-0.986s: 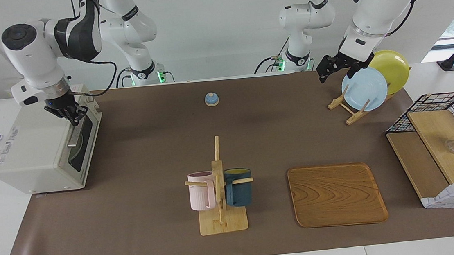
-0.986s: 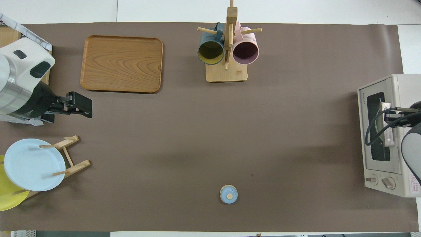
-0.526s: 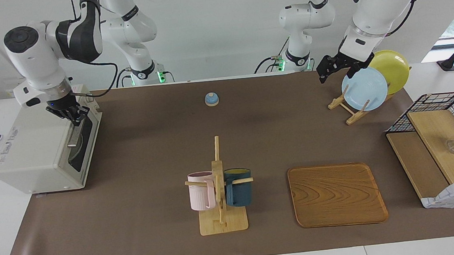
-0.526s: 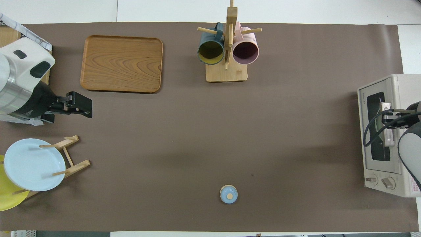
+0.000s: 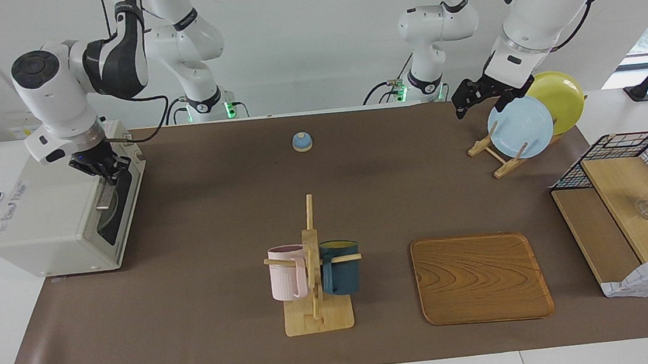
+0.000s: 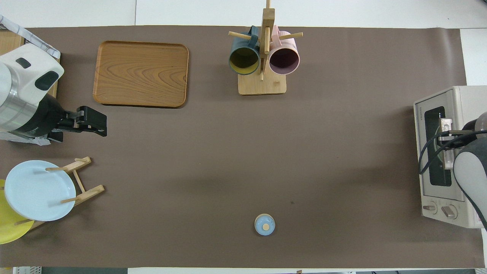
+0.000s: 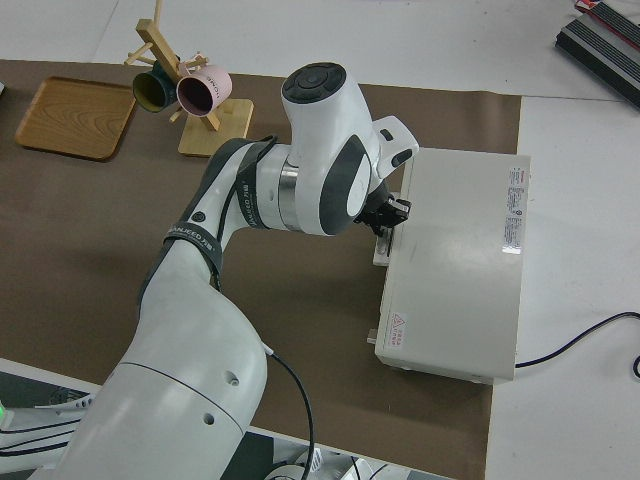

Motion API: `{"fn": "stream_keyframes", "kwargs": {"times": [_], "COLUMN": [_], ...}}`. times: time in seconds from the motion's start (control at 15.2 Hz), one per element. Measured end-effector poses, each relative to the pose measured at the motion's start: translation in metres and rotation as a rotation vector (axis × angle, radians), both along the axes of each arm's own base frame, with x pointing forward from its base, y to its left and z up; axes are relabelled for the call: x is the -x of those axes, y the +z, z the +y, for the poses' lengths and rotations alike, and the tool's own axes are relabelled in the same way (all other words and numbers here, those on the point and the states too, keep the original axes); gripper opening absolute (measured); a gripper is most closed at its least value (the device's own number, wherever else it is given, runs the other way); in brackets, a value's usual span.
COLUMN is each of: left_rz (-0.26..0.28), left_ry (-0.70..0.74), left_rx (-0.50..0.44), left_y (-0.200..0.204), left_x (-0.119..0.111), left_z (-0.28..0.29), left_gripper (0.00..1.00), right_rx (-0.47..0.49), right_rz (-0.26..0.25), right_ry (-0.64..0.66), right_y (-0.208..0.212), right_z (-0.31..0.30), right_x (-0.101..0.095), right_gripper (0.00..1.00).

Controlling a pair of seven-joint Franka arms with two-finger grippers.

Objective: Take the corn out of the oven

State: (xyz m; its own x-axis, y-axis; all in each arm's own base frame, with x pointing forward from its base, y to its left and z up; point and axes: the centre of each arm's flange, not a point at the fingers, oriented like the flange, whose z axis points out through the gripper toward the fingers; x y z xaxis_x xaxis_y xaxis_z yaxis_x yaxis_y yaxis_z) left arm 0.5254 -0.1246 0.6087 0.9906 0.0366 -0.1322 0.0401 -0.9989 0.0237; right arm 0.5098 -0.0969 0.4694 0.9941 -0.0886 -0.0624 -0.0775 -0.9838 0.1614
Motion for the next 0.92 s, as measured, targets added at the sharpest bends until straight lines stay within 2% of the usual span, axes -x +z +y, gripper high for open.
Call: {"fn": "stream_keyframes", "kwargs": {"times": [0.66, 0.92], "left_rz": [0.0, 0.0], "left_ry": [0.0, 0.0], "left_rx": [0.0, 0.0], "left_y": [0.0, 0.0], "left_x": [0.0, 0.0], "left_z": [0.0, 0.0], "left_gripper": [1.0, 1.0], "right_rx": [-0.006, -0.007], "right_rz": [0.008, 0.015], "right_ry": [0.053, 0.092], "right_y": [-0.001, -0.007], "right_z": [-0.002, 0.018], "right_x": [0.0, -0.001], "right_gripper": [0.01, 0.01]}}
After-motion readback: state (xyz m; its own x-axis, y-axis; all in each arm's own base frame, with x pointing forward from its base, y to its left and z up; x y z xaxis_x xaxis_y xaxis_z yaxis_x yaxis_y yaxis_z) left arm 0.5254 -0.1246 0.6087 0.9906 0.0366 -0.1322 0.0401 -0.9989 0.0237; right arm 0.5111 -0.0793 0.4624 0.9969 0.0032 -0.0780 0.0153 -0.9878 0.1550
